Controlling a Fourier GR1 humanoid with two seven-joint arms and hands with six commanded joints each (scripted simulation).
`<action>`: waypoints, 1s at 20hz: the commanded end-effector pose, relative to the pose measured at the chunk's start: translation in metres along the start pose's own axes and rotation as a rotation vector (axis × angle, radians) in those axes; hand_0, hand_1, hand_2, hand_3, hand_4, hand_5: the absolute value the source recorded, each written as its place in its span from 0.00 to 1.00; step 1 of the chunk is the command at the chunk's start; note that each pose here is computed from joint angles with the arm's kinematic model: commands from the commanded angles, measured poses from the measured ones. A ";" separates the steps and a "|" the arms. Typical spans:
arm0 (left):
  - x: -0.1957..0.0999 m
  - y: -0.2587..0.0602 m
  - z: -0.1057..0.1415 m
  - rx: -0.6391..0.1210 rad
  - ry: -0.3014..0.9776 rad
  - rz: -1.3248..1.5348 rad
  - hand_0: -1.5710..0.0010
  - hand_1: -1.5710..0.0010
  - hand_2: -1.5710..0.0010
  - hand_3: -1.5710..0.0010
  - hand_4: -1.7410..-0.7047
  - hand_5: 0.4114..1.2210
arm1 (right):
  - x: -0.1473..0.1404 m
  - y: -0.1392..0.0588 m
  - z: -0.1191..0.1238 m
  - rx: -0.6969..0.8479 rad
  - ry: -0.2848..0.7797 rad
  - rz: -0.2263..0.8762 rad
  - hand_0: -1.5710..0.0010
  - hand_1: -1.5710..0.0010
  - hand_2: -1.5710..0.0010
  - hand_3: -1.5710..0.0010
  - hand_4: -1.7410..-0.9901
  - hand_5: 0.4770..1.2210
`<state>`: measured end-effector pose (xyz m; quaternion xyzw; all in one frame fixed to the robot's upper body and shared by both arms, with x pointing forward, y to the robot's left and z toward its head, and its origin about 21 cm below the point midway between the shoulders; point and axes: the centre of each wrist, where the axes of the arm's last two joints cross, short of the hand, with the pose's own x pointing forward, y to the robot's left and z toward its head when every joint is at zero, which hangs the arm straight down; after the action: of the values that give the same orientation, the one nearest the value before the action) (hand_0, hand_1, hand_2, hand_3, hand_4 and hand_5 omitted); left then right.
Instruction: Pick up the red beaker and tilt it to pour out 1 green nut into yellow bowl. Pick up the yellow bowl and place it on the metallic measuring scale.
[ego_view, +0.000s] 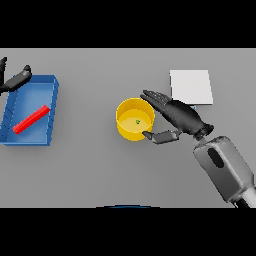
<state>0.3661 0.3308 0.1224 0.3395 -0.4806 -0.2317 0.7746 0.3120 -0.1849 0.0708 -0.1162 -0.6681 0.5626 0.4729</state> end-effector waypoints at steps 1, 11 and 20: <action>-0.001 0.000 0.000 -0.001 0.001 0.001 1.00 1.00 1.00 1.00 0.96 0.37 | 0.001 -0.003 -0.006 0.038 -0.007 0.038 1.00 1.00 1.00 1.00 0.68 0.19; -0.007 0.003 -0.004 -0.008 -0.019 0.057 1.00 1.00 1.00 1.00 0.92 0.38 | 0.016 0.000 -0.039 0.291 -0.086 0.247 1.00 1.00 1.00 1.00 0.70 0.23; -0.006 0.001 -0.003 -0.013 -0.026 0.065 1.00 1.00 1.00 1.00 0.91 0.39 | 0.008 0.016 -0.055 0.420 -0.084 0.294 1.00 1.00 1.00 1.00 0.63 0.27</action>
<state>0.3660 0.3361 0.1190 0.3158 -0.4999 -0.2136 0.7776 0.3438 -0.1380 0.0569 -0.0882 -0.5313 0.7560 0.3721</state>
